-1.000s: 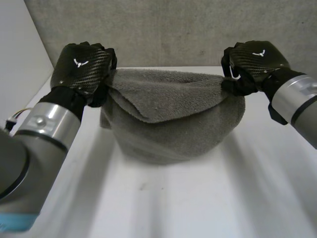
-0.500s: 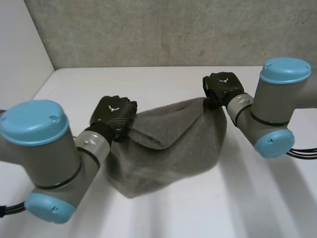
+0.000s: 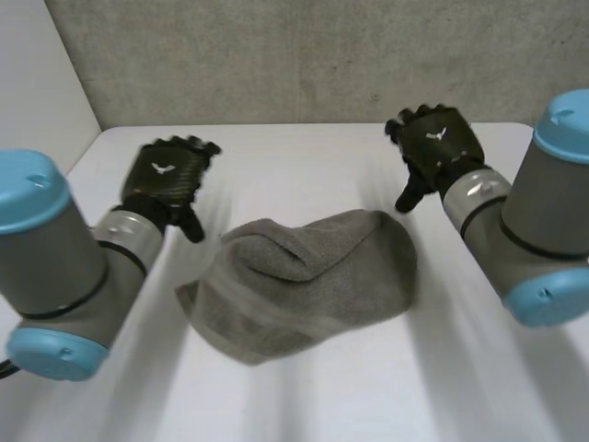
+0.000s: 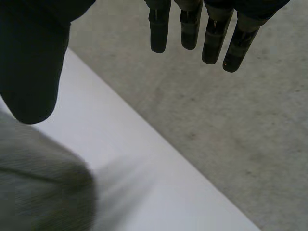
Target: Fold the towel.
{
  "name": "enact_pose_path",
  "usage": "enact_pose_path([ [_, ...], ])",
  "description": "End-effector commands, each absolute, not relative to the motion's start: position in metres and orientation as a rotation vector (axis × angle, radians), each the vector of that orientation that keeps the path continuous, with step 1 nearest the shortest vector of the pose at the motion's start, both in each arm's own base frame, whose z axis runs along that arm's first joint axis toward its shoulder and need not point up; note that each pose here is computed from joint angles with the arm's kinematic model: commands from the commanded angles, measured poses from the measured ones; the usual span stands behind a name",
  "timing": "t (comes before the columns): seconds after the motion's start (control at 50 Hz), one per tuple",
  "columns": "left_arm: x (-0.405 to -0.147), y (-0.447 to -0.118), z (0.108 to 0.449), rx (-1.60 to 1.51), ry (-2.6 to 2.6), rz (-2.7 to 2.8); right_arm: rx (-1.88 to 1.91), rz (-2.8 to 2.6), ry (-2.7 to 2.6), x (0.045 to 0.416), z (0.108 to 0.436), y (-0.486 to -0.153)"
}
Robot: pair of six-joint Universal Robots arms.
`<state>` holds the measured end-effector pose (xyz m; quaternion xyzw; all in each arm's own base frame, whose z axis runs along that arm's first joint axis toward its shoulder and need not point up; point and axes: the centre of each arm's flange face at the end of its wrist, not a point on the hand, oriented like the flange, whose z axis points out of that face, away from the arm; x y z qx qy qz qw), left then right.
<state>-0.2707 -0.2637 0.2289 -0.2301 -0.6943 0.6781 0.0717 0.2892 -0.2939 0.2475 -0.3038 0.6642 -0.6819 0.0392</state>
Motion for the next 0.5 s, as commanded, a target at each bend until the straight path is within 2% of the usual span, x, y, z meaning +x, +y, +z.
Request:
enact_pose_path([
  [0.02, -0.237, -0.282, 0.236, -0.589, -2.15, 2.099, -1.06, -1.909, 2.033, 0.309, 0.237, -0.238],
  [0.06, -0.232, -0.284, 0.231, -0.585, -2.182, 2.08, -1.11, -1.849, 2.018, 0.318, 0.235, -0.22],
  [0.12, -0.231, -0.283, 0.227, -0.6, -2.191, 2.052, -1.14, -1.814, 2.02, 0.322, 0.23, -0.212],
  [0.32, -0.226, -0.266, 0.204, -0.62, -2.295, 1.811, -1.154, -1.785, 2.063, 0.316, 0.219, -0.211],
  [0.5, -0.224, -0.251, 0.193, -0.327, -2.381, 1.545, -1.197, -1.784, 2.212, 0.274, 0.201, -0.251],
])
